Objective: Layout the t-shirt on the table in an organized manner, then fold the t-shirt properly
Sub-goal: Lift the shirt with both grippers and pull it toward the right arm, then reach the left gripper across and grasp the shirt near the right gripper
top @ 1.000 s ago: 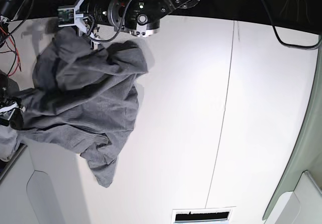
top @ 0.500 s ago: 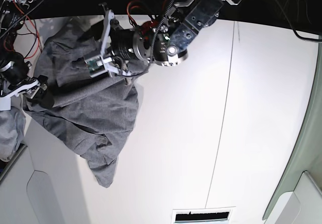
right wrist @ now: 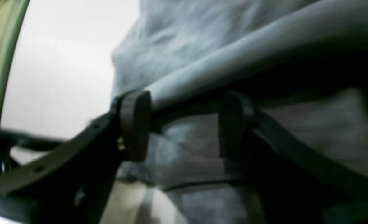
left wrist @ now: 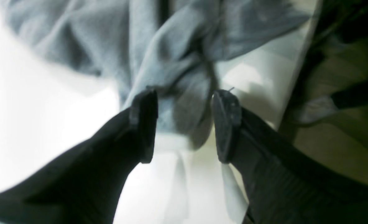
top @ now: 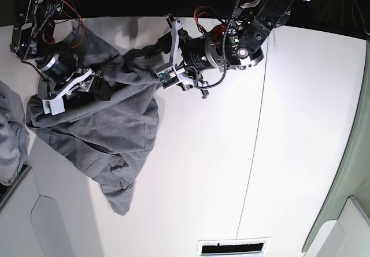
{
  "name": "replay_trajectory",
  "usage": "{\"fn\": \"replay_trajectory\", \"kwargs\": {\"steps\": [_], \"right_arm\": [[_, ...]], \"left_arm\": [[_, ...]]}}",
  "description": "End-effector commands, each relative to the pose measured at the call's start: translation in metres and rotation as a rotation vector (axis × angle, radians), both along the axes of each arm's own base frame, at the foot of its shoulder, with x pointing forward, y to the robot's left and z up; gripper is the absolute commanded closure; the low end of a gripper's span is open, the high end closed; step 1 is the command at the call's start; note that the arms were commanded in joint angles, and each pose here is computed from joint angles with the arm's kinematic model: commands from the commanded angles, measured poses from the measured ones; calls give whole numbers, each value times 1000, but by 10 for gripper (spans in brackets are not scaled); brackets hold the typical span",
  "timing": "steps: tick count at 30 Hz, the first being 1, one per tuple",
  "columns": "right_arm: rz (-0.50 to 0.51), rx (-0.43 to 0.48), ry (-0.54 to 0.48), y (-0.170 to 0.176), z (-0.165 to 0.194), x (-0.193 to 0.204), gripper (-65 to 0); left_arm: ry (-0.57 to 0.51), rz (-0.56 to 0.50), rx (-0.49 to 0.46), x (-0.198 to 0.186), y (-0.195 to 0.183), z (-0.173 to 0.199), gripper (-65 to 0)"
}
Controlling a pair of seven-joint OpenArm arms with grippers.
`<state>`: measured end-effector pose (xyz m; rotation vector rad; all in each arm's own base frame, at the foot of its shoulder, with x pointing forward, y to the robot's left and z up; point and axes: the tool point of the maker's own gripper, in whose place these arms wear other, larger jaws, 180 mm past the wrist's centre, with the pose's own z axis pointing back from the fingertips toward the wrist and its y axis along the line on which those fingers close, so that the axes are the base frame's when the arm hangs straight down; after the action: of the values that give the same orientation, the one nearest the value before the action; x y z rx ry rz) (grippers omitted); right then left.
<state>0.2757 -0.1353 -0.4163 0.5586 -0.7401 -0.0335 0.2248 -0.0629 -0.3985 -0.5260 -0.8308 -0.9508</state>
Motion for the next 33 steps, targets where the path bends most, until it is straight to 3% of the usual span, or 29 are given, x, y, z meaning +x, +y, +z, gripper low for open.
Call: {"fn": "replay_trajectory", "kwargs": {"steps": [1, 4, 9, 16, 19, 21, 24, 25, 33], "right_arm": [[27, 5, -54, 5, 13, 9, -356], [89, -4, -66, 18, 18, 8, -356], [179, -85, -103, 26, 37, 7, -356], [396, -244, -35, 64, 1, -26, -356], [449, -269, -30, 72, -8, -40, -347], [439, -296, -28, 70, -12, -42, -260], [428, -302, -48, 69, -9, -37, -30], [423, -301, -59, 69, -7, -34, 0], [341, -360, -252, 51, 64, -4, 0]], "left_arm": [[-48, 32, -34, 15, -2, 15, -314], [-76, 97, 2, 28, 9, 14, -314], [-35, 160, 31, 36, 31, 8, -314], [-26, 204, -3, 48, 57, 13, -314], [-40, 217, -10, 55, 60, 17, -314], [-45, 218, -16, 58, 59, 20, -314], [-38, 219, -25, 57, 59, 20, -314], [-35, 219, -21, 56, 59, 19, -314], [-42, 219, -22, 59, 59, 21, -314]]}}
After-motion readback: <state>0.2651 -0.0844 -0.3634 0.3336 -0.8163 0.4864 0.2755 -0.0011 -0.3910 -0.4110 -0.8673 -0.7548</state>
